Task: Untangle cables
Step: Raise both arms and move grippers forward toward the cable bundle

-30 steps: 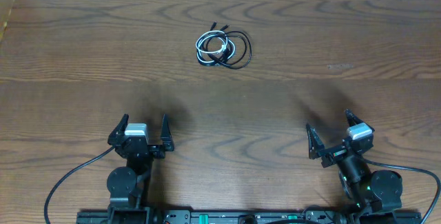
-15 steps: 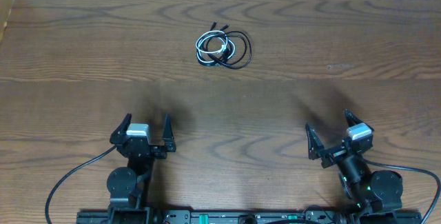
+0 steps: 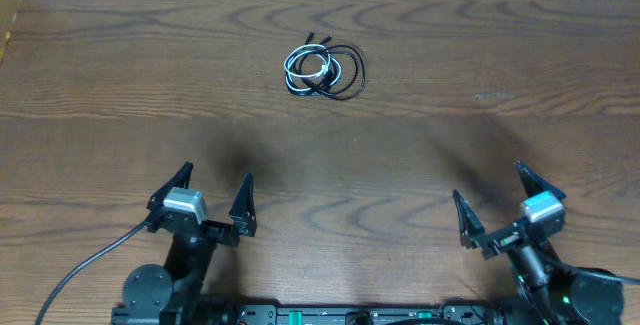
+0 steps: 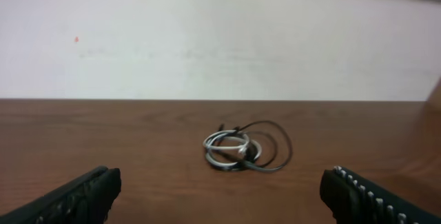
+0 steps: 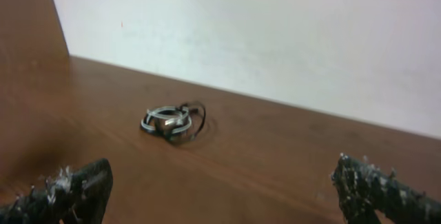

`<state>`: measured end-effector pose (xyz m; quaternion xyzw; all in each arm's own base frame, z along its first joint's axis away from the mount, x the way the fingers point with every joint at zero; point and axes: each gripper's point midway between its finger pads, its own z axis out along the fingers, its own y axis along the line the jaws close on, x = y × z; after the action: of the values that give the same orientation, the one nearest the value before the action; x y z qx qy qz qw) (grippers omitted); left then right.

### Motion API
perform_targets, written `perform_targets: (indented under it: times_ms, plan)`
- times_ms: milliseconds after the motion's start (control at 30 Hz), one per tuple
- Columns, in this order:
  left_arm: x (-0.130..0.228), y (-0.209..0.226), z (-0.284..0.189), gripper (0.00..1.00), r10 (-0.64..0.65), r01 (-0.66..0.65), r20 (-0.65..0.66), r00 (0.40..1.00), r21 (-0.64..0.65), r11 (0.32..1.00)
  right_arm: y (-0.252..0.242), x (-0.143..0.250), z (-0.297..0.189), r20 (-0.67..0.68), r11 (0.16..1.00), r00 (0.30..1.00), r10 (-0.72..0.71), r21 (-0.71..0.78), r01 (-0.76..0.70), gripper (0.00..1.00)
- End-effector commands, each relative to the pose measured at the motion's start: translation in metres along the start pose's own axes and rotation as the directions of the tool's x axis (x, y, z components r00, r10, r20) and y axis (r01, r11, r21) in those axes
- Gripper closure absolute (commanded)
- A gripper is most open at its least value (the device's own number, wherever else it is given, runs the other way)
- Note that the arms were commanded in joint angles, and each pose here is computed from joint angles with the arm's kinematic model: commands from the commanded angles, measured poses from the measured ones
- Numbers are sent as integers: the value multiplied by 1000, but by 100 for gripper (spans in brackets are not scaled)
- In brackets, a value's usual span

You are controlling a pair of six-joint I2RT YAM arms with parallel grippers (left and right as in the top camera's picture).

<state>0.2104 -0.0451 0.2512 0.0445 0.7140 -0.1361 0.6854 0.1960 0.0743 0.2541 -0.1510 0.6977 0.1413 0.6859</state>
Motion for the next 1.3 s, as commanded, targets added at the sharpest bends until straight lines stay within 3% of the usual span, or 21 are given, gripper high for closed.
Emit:
perform_targets:
  times_ms: [0, 300, 533, 900, 1133, 1267]
  plan:
    - [-21, -13, -4, 2, -32, 32, -13, 999, 53, 998, 5, -23, -6, 14, 999, 999, -33, -20, 33, 1]
    - [-46, -29, 16, 2, -72, 104, -259, 963, 108, 989, 18, -55, 1, -133, 991, 989, -63, -124, 46, 1]
    - [-48, -36, 39, 2, -115, 201, -536, 837, 106, 974, 22, -57, 28, -392, 976, 919, -26, -210, -62, 1]
    - [-5, -29, 63, 2, -215, 328, -808, 548, -30, 944, 32, -1, 82, -743, 890, 667, 60, -262, -372, 1]
    - [22, -25, 65, 2, -262, 357, -866, 425, -106, 928, 24, 41, 114, -845, 825, 442, 300, -3, -565, 1]
    - [33, -23, 68, 2, -299, 373, -878, 373, -154, 915, 21, 60, 127, -860, 804, 381, 340, 56, -591, 1]
